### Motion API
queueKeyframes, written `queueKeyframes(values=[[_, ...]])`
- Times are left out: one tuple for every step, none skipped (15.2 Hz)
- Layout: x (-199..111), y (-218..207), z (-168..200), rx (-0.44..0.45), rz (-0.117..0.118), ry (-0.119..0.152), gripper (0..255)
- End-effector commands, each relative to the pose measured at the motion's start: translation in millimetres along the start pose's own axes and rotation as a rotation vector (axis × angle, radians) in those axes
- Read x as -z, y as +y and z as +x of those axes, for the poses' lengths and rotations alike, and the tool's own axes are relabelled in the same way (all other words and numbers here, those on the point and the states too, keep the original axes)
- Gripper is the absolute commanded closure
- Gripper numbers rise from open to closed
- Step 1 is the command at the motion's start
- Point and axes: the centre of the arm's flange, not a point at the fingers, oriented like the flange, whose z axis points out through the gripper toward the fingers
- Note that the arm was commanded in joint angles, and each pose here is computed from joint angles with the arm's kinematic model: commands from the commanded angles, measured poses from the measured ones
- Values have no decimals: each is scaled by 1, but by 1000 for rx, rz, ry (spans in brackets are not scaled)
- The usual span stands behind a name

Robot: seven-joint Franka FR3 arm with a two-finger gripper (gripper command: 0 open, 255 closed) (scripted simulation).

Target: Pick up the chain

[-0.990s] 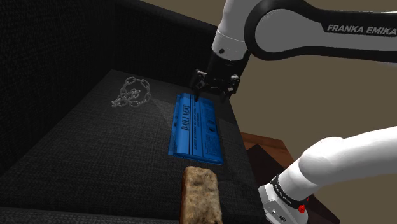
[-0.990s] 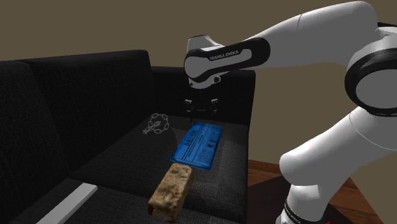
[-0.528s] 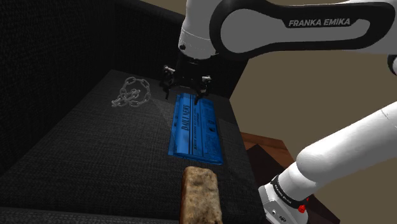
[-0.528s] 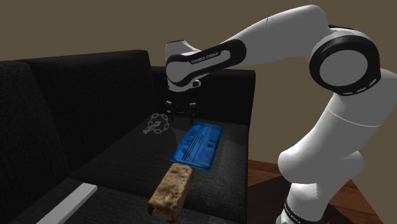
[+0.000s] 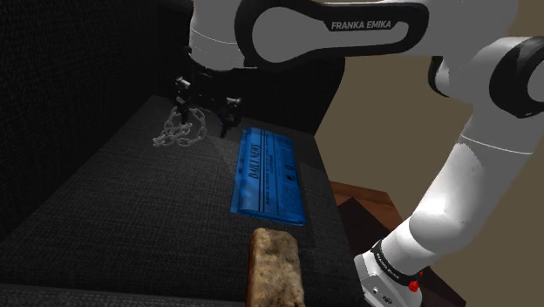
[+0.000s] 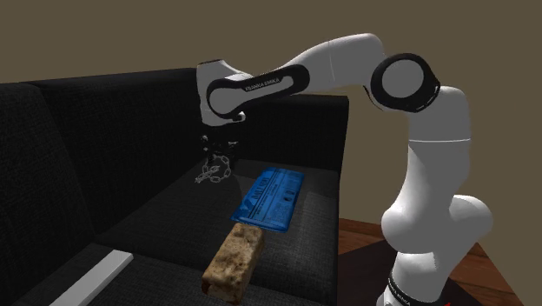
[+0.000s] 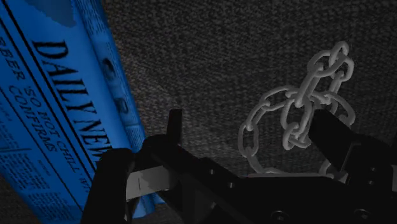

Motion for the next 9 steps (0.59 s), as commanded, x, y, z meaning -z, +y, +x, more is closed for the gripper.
queueKeyframes(values=[[-5,-24,3,-60,7,5,0],[-7,-36,4,-86,11,6,0],[-9,-49,6,-112,15,7,0],[-10,-61,8,-138,19,8,0],[-12,-70,9,-158,22,9,0],[-17,-70,9,-158,22,9,0],[-22,-70,9,-158,22,9,0],[-27,-70,8,-158,22,9,0],[-33,-69,8,-158,22,9,0]])
